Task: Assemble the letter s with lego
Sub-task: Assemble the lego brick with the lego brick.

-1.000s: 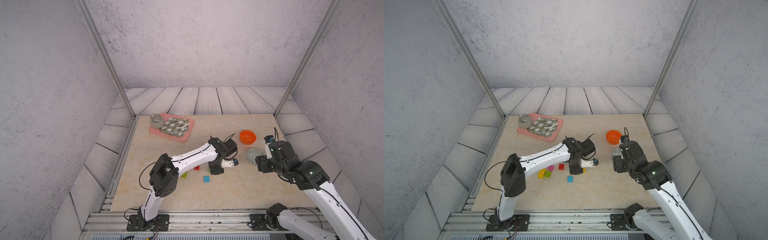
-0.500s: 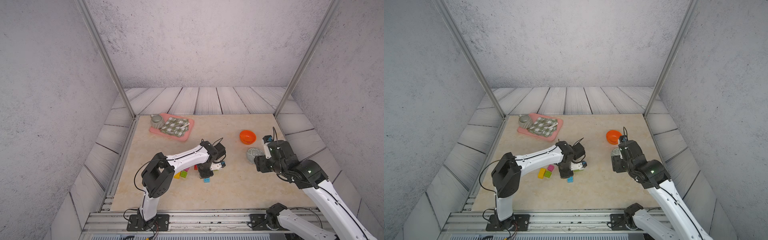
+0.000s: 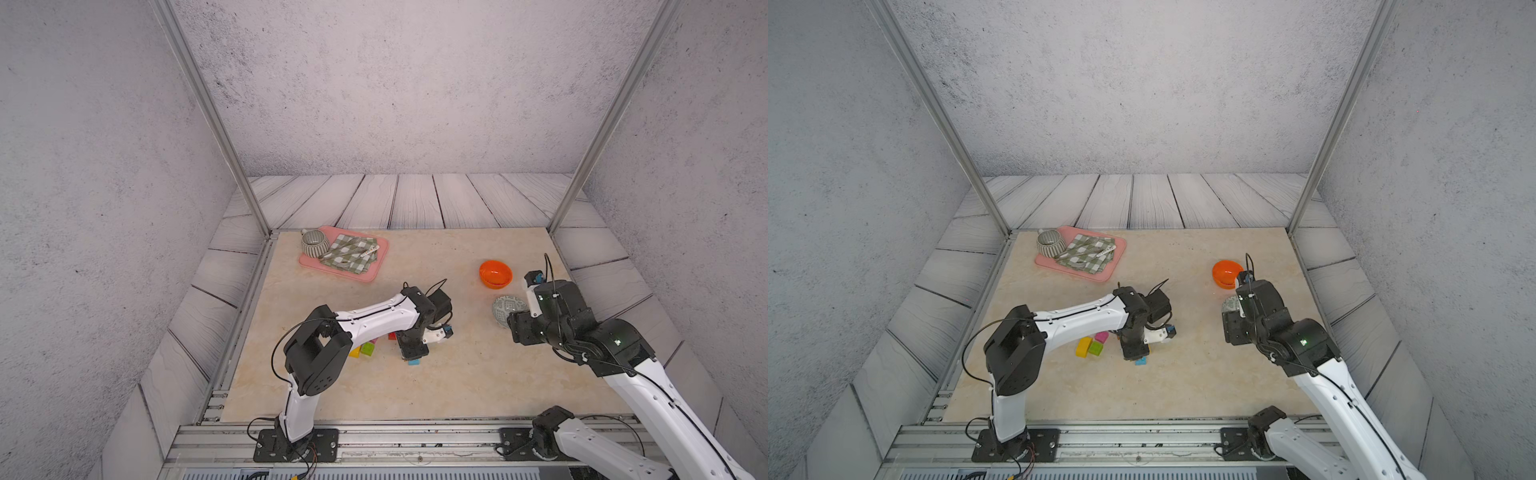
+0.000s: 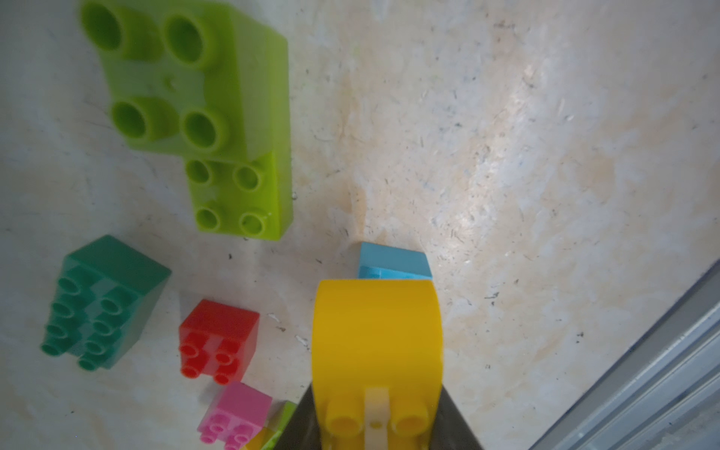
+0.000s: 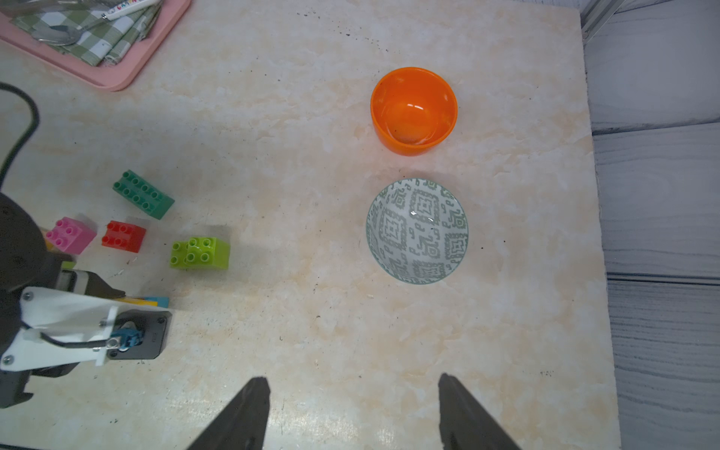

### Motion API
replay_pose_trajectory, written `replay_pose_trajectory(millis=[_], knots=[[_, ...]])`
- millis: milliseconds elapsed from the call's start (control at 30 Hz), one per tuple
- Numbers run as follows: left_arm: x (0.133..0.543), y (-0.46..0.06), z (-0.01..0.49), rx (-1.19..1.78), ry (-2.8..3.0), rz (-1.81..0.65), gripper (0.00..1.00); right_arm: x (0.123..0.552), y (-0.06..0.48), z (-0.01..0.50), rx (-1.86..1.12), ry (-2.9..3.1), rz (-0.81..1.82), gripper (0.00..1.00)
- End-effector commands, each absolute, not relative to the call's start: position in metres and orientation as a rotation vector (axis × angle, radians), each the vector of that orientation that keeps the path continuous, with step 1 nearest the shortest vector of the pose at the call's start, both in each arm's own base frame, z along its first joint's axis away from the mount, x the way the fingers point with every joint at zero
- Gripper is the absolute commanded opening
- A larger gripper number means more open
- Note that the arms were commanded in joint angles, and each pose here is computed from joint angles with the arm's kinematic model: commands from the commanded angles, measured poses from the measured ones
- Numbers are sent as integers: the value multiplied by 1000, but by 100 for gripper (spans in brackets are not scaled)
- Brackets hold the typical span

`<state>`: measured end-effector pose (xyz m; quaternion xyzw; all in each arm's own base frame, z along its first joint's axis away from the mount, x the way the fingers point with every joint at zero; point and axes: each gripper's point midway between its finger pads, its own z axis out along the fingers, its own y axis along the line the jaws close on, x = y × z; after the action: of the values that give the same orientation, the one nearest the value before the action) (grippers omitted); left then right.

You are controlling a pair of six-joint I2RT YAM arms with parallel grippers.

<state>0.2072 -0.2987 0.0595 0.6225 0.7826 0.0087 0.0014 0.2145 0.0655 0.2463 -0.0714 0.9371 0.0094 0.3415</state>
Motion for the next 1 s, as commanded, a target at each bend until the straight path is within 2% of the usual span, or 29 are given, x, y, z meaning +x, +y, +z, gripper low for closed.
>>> replay_pose_trajectory(millis=[0,967], knots=[[203,-301,60,1972,2447,4,14,214,65,245,-178,2442,26,72],[197,-298,55,2172,2227,-40,10,213,65,243,-174,2445,30,72]])
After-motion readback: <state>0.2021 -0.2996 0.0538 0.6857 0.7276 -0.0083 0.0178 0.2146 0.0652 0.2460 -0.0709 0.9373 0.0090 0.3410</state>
